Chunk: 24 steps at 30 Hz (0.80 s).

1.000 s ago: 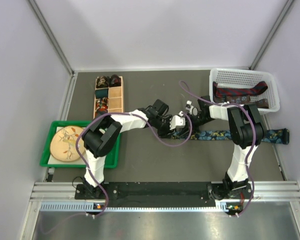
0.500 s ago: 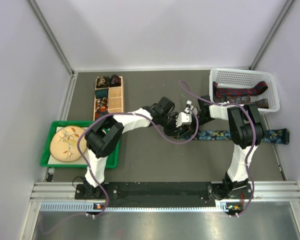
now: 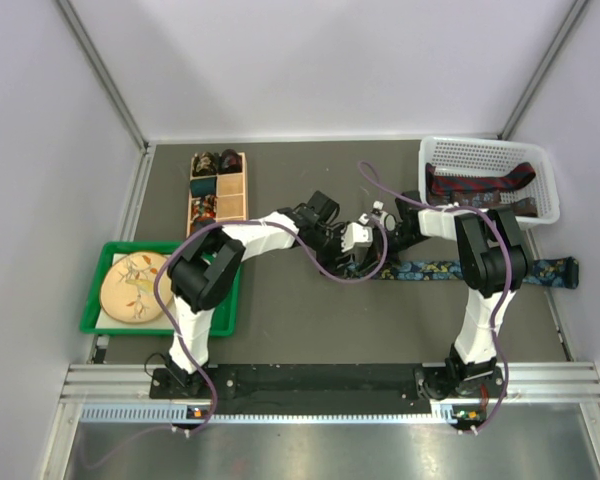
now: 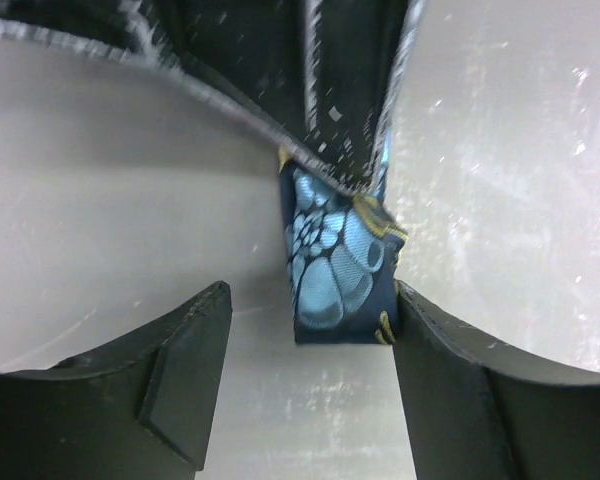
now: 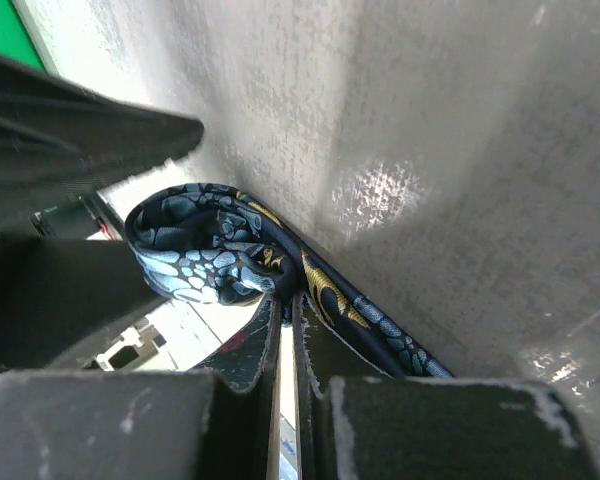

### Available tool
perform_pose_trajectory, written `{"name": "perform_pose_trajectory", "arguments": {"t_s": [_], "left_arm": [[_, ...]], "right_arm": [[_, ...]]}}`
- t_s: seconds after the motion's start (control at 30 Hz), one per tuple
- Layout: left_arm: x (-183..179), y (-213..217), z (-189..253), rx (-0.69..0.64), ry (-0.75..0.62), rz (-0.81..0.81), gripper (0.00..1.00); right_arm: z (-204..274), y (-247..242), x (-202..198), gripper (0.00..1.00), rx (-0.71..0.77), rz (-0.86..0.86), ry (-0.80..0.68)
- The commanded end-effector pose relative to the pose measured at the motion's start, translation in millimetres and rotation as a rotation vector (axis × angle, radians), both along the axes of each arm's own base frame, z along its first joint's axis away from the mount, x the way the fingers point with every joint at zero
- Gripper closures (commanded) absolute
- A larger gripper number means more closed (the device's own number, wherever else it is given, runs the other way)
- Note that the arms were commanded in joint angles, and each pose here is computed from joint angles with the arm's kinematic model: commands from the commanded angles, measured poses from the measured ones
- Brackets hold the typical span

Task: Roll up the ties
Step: Roll the tie at the center of the board.

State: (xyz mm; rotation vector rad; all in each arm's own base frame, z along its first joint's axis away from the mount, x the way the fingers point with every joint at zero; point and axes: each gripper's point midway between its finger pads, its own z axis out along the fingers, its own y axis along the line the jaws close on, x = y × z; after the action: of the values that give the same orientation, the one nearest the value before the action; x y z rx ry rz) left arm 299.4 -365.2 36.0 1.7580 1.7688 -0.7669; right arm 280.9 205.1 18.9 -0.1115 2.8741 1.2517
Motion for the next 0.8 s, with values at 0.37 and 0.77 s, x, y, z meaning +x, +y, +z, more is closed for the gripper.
{"name": "perform_pose_trajectory", "arguments": {"t_s": [0.37, 0.77], "left_arm": [[-7, -23, 7, -0.040, -0.027, -0.035, 0.24], [-2, -3, -23, 0.083, -0.068, -0.045, 0.39]], "right_arm": [[-21, -14, 6, 1.00, -0.111, 0.003, -0.033], [-22, -14, 6, 1.00, -0.107, 0.008, -0.036]]}}
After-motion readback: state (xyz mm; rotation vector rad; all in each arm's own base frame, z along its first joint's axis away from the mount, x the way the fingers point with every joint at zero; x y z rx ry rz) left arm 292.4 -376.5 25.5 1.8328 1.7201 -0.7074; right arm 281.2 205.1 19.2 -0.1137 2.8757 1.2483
